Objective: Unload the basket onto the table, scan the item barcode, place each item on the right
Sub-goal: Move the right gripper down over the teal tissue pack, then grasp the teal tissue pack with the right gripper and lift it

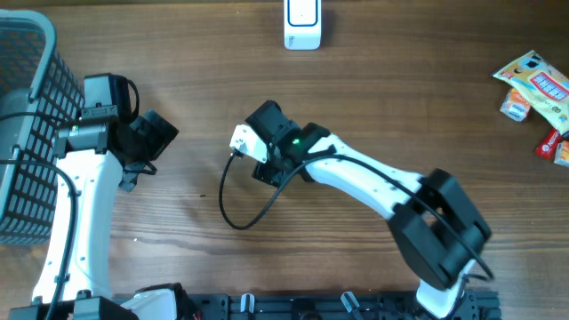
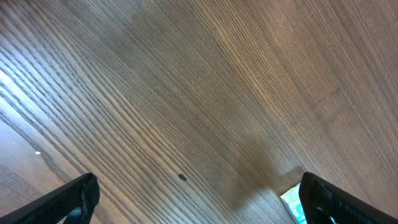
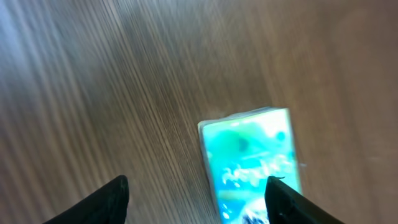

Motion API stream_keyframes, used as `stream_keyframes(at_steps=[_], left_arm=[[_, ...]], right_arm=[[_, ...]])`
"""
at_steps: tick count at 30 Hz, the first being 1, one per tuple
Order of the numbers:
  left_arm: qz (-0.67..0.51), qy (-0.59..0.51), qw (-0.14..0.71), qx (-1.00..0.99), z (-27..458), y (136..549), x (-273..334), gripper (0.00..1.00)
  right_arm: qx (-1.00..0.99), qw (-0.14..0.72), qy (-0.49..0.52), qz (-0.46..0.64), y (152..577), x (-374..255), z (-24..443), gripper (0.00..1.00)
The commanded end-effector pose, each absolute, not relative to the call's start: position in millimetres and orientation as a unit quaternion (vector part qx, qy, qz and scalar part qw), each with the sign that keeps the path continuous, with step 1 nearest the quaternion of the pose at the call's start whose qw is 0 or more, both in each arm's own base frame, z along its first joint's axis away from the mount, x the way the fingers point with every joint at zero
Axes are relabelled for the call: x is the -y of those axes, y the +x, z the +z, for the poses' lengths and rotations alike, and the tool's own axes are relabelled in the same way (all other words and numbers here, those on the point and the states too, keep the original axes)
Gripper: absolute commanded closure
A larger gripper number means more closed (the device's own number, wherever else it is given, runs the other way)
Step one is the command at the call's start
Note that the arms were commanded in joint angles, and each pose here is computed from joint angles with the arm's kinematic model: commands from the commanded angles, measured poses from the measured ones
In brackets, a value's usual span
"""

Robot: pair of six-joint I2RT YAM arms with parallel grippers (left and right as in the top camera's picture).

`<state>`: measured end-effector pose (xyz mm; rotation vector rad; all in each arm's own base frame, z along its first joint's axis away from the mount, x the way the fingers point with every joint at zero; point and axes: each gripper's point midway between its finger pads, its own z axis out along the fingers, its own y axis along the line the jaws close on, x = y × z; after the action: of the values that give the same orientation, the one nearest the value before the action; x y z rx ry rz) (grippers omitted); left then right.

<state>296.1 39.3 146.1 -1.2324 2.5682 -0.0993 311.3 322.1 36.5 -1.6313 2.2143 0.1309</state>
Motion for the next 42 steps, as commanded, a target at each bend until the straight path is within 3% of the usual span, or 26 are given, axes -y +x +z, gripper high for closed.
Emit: stream_keyframes(at_steps=[1,11,16,20,25,33,42], left_arm=[[-0.028,-0.42,0.152,-0.894,150,300,-43,0.0],[-0.029,-0.42,0.156,-0.893,151,302,-43,0.0],[-0.029,-0.42,0.156,-0.893,151,302,-43,0.0],[-0.029,-0.42,0.156,-0.893,151,302,-43,0.0],[-0.029,-0.42,0.156,-0.893,151,302,-43,0.0],[-0.029,-0.42,0.156,-0.893,151,302,-43,0.0],[-0.029,-0.42,0.156,-0.893,151,302,-43,0.0]], right_arm=[[-0.79,0.162,-0.59,0.027,309,-312,7,0.34],[-0.794,0.165,-0.585,-0.02,324,-303,-10,0.41],[-0.796,0.167,-0.578,-0.067,336,-292,-21,0.52],[-0.797,0.181,-0.57,-0.087,345,-291,-20,0.66],[-0.796,0.195,-0.558,-0.129,357,-282,-15,0.96],[-0.824,0.205,-0.519,-0.096,355,-289,4,0.96],[-0.839,0.266,-0.472,0.055,339,-327,91,0.96]])
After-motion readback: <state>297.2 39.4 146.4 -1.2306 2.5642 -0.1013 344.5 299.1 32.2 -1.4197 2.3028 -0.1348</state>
